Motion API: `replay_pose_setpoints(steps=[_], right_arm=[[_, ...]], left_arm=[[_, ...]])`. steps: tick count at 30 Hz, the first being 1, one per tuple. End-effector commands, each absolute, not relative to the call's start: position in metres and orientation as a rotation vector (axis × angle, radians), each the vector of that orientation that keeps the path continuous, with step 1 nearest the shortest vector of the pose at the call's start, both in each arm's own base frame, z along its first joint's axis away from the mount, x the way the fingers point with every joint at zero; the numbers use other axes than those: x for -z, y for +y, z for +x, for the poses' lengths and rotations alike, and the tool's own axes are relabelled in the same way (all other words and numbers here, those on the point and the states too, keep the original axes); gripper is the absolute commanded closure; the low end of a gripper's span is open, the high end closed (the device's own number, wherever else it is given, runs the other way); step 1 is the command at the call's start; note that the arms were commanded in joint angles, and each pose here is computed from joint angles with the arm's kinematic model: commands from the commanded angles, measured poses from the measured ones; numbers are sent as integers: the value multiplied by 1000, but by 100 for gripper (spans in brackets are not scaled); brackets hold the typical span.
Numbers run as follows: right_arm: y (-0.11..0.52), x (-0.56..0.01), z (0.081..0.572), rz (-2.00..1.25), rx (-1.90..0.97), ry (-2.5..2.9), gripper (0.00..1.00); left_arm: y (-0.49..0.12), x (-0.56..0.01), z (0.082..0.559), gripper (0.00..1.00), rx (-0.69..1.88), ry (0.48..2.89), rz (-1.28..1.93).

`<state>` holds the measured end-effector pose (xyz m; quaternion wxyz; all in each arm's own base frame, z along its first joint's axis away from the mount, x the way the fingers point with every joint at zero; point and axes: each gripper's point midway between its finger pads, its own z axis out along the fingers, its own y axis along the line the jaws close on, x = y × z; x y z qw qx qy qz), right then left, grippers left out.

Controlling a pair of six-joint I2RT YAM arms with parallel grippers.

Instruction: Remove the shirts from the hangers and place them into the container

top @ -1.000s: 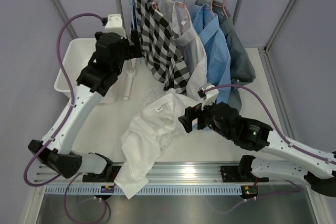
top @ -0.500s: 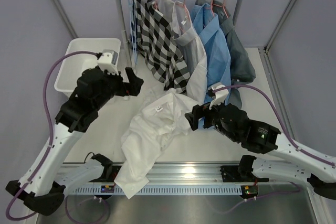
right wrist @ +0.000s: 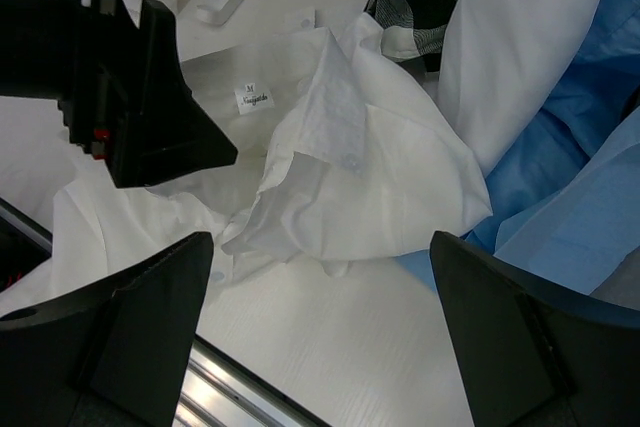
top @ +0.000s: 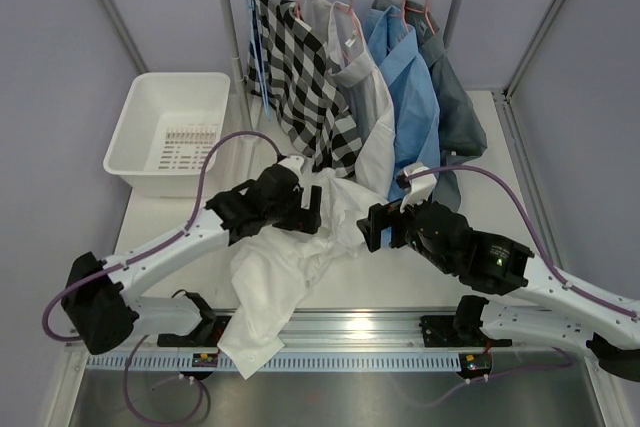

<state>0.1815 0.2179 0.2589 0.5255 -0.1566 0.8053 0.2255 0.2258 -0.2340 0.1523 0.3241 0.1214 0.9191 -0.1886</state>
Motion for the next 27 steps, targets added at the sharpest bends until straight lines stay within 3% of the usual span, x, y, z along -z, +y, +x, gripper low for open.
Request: replay_pose_setpoints(steps=[1,13,16,19,20,23,27], right_arm=[[211,-262,183,-334,-523,1912,0],[212,-253,185,-353,-502,1916,1],[213,-251,186,-358,-495,1920,0],[214,-249,186,-364,-489,1925,1],[214,-248,186,-367,-488,1927,1],[214,-249,186,-369,-489,1924,1],[213,-250,186,-367,-485,1922,1]], left_arm=[[-242,-135,247,1,427,2372,219],[-221,-40,241,2,208,2552,79],[-215,-26,237,8,165,2581,51],[-211,-17,235,21,131,2599,35],[-210,-16,235,32,126,2600,27],[-206,-8,233,48,99,2621,17],[-203,-13,236,84,102,2604,1]])
